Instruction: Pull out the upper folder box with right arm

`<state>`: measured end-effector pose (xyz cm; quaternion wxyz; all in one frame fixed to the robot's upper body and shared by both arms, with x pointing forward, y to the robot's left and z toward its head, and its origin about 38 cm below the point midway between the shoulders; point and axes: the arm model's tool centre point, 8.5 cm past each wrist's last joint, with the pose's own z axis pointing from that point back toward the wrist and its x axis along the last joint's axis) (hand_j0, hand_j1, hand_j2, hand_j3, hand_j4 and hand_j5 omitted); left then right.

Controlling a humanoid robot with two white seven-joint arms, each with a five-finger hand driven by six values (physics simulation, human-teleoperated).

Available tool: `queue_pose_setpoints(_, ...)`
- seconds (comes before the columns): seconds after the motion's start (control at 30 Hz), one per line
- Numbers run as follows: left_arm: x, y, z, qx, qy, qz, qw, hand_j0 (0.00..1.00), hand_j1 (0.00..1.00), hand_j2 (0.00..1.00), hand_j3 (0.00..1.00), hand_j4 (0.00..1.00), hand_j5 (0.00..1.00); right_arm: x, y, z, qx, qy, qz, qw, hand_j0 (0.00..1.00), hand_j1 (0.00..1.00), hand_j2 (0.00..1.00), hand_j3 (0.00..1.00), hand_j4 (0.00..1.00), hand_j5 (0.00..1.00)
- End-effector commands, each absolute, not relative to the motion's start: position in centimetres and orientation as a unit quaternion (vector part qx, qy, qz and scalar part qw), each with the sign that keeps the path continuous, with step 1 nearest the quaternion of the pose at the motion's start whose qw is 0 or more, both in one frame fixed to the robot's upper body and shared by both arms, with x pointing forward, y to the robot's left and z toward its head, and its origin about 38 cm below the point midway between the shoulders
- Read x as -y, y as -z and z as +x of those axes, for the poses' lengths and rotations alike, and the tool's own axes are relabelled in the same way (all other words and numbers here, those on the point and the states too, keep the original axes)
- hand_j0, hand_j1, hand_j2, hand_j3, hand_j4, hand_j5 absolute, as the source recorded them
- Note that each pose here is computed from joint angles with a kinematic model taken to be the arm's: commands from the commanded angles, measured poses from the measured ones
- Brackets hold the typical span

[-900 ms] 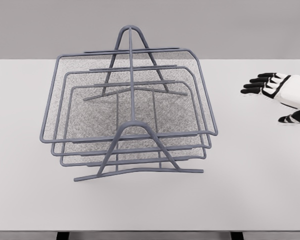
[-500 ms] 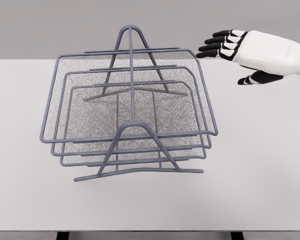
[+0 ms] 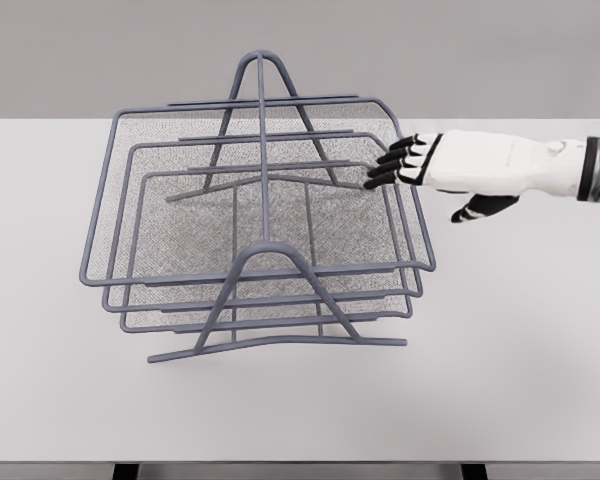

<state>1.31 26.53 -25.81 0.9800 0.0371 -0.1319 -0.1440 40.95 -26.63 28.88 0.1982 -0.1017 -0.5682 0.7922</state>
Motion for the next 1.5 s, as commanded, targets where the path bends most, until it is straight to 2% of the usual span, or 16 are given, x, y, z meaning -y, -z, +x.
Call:
queue_pose_setpoints(0.0, -26.5, 25.8, 1.3, 0.132, 0.144, 0.037, 0.980, 1.00, 1.00, 1.00, 1.00, 1.00, 1.00, 27.6, -28.7, 40.8, 0.556, -0.798, -0.106, 0.207, 1.00, 1.00, 1.00, 1.00, 1.00, 1.00)
queue_pose_setpoints(0.27, -26.5, 25.8, 1.3, 0.132, 0.144, 0.037, 0.980, 1.00, 1.00, 1.00, 1.00, 1.00, 1.00, 27.6, -26.5, 40.4, 0.524, -0.820, -0.096, 0.210, 1.00, 1.00, 1.00, 1.00, 1.00, 1.00)
queue_pose_setpoints(0.93, -26.5, 25.8, 1.3, 0.132, 0.143, 0.037, 0.980, 1.00, 1.00, 1.00, 1.00, 1.00, 1.00, 33.8, -29.1, 39.3, 0.485, -0.825, -0.141, 0.254, 1.00, 1.00, 1.00, 1.00, 1.00, 1.00)
queue_pose_setpoints(1.47, -26.5, 25.8, 1.3, 0.132, 0.143, 0.037, 0.980, 1.00, 1.00, 1.00, 1.00, 1.00, 1.00, 35.4, -30.2, 39.0, 0.479, -0.822, -0.156, 0.264, 1.00, 1.00, 1.00, 1.00, 1.00, 1.00)
